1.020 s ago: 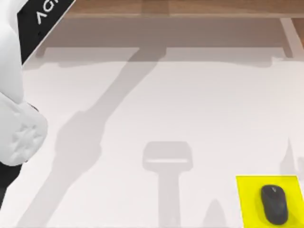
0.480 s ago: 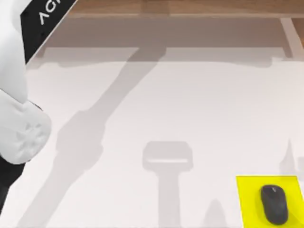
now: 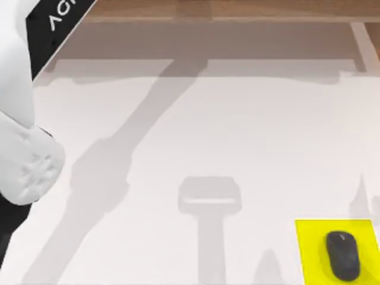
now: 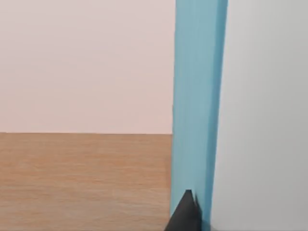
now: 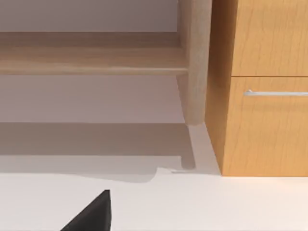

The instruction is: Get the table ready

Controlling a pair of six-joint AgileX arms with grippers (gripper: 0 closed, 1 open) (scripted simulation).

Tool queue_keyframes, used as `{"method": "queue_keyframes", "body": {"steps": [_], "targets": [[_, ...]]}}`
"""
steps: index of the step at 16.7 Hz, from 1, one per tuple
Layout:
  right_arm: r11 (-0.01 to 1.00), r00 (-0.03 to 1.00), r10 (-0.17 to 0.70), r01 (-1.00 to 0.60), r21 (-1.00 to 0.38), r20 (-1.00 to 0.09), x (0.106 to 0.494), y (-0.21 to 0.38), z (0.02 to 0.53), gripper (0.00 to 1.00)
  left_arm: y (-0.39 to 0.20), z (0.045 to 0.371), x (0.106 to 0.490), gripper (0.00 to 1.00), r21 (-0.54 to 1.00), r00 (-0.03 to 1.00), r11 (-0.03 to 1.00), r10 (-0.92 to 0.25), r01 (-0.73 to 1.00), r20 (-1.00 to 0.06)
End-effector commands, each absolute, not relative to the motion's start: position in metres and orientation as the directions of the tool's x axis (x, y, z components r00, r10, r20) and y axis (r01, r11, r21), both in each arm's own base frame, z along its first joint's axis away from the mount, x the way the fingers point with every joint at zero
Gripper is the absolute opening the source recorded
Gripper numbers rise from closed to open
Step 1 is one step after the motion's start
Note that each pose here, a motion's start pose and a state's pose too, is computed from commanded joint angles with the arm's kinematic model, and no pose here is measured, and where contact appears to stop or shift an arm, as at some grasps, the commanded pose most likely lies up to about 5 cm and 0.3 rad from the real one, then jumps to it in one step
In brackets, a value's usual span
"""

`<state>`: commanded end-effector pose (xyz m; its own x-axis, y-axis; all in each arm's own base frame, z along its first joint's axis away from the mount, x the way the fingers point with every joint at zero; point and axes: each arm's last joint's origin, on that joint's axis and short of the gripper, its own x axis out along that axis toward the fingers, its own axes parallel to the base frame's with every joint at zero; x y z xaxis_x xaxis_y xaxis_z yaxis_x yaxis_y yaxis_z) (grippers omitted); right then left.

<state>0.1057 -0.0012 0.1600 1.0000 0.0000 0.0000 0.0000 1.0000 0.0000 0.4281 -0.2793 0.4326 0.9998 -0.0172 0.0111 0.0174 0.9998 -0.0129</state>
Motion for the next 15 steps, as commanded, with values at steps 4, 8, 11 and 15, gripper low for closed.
{"method": "queue_keyframes", "body": {"steps": [4, 8, 11, 15], "targets": [[1.000, 1.000, 0.000, 0.000, 0.000, 0.000, 0.106, -0.001, 0.160, 1.00, -0.279, 0.433, 0.428, 0.00, -0.013, 1.000, 1.000, -0.017, 0.017, 0.011], [1.000, 1.000, 0.000, 0.000, 0.000, 0.000, 0.106, -0.001, 0.160, 1.00, -0.279, 0.433, 0.428, 0.00, -0.013, 1.000, 1.000, -0.017, 0.017, 0.011], [1.000, 1.000, 0.000, 0.000, 0.000, 0.000, 0.106, -0.001, 0.160, 1.00, -0.281, 0.433, 0.427, 0.00, -0.012, 1.000, 1.000, -0.021, 0.021, 0.011], [1.000, 1.000, 0.000, 0.000, 0.000, 0.000, 0.106, -0.001, 0.160, 1.00, -0.279, 0.443, 0.415, 0.00, -0.021, 1.000, 1.000, -0.018, 0.019, 0.023]]}}
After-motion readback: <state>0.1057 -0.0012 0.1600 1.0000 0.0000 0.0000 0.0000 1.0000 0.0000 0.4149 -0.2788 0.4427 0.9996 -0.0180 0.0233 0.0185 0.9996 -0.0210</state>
